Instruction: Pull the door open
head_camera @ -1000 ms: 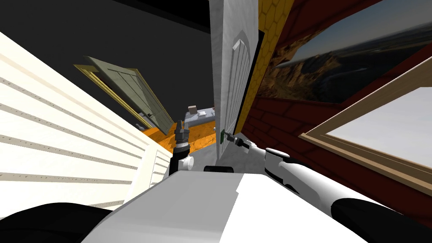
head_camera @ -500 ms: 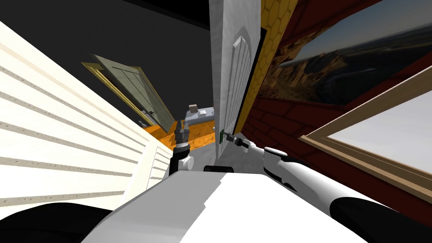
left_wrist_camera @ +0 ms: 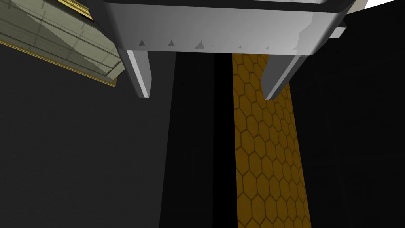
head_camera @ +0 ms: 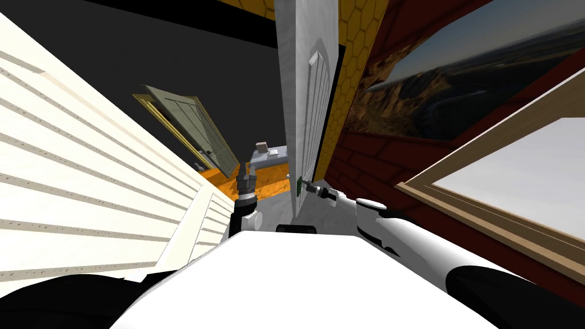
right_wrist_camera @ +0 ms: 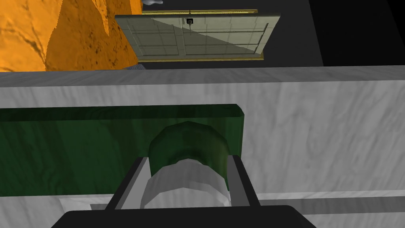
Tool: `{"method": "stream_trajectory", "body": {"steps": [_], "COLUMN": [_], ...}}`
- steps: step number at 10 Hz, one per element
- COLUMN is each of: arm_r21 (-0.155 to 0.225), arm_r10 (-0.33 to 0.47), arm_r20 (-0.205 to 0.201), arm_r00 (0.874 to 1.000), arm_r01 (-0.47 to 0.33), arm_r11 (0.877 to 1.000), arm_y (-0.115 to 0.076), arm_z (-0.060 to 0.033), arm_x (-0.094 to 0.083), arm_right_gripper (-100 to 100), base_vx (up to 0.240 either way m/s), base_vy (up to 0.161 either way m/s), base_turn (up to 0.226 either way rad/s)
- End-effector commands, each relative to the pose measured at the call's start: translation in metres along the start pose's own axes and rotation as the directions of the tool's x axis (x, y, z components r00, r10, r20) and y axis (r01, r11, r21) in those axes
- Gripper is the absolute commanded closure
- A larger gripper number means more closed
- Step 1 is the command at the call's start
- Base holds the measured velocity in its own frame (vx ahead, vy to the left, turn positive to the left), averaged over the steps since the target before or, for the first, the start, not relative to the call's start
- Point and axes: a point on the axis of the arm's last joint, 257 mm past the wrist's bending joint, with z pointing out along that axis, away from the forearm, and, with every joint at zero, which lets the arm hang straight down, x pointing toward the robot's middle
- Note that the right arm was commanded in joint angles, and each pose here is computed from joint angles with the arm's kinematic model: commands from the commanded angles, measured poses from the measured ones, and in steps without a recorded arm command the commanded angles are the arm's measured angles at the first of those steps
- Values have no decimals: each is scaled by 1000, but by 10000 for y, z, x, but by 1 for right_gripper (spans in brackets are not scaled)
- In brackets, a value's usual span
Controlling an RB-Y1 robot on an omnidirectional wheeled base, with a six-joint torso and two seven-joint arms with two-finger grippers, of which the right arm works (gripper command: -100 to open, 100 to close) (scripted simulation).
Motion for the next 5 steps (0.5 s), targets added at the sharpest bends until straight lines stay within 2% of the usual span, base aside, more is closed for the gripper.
{"method": "stream_trajectory", "body": {"steps": [1, 2, 3, 5], "arm_r21": [-3, -3, 1, 1], "arm_r10": [2, 2, 3, 4], "arm_r20": [-27, -37, -29, -47], "arm_r00": [1000, 999, 1000, 999], "arm_r01": [-2, -2, -3, -4], "arm_r11": [1000, 1000, 1000, 1000], "arm_y": [14, 16, -11, -16], "arm_z": [24, 30, 16, 27], "arm_x": [67, 91, 75, 125], "arm_right_gripper": [100, 100, 100, 100], "base_vx": [-48, -25, -12, -63], "base_vy": [-238, -230, -98, -191], "base_turn": [80, 92, 27, 142]}}
